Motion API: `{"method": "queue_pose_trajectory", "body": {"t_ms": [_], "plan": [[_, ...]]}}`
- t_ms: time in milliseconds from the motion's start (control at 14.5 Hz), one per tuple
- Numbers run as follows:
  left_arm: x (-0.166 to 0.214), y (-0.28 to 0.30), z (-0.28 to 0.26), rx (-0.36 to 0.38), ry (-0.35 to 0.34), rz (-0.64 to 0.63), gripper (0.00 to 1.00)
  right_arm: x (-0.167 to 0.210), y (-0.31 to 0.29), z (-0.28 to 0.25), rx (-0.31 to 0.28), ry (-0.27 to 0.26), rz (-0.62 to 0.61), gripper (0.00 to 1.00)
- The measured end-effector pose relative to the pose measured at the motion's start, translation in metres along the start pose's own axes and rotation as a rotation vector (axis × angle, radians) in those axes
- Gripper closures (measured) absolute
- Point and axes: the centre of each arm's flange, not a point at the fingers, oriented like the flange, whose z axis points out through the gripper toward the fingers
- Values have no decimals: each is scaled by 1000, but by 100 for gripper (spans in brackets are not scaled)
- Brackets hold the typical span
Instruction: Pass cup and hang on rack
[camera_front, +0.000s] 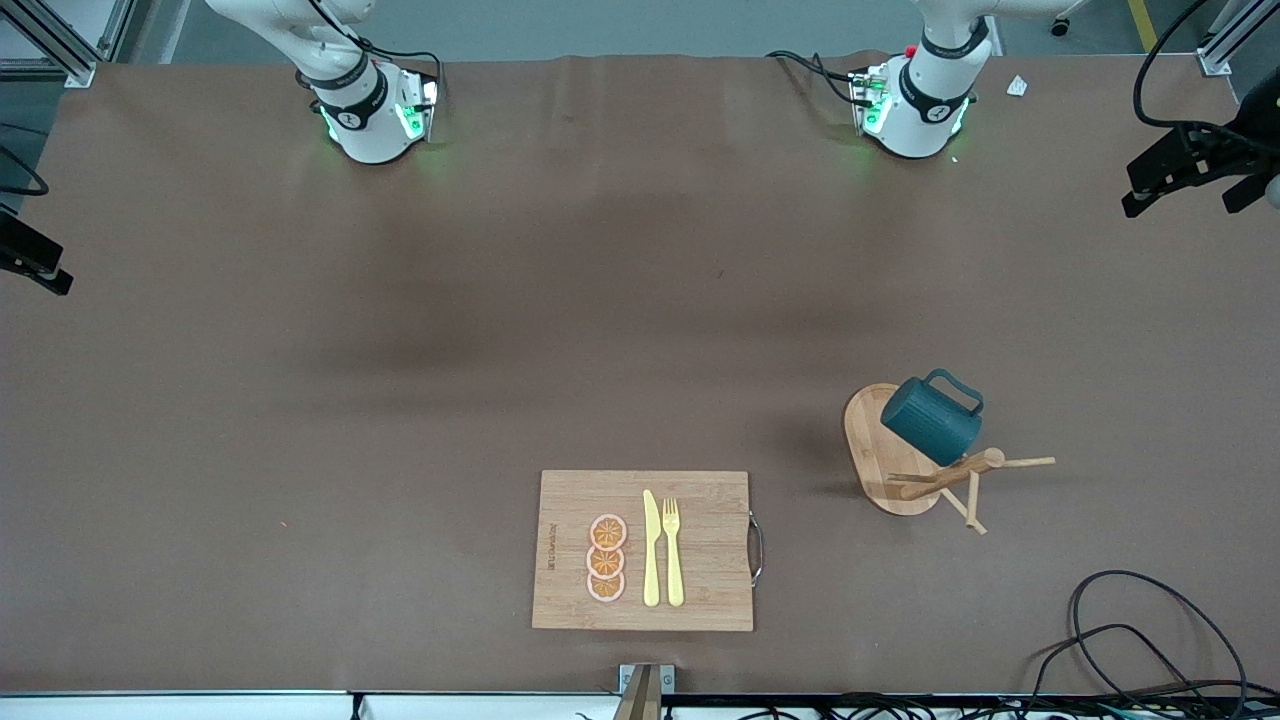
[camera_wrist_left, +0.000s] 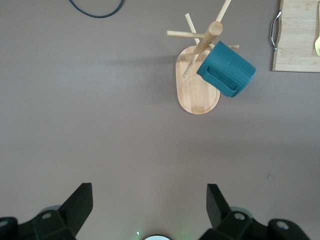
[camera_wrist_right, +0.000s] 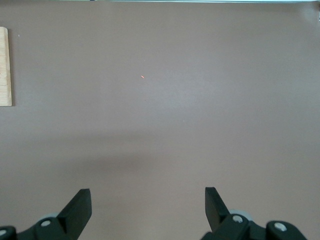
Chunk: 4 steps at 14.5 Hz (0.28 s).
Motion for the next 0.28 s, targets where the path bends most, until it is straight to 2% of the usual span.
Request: {"method": "queue_pose_trajectory", "body": {"t_ms": [276], "plan": [[3,2,-1,-1,17,12,0,0,0,0,0,0,-1,0]]}}
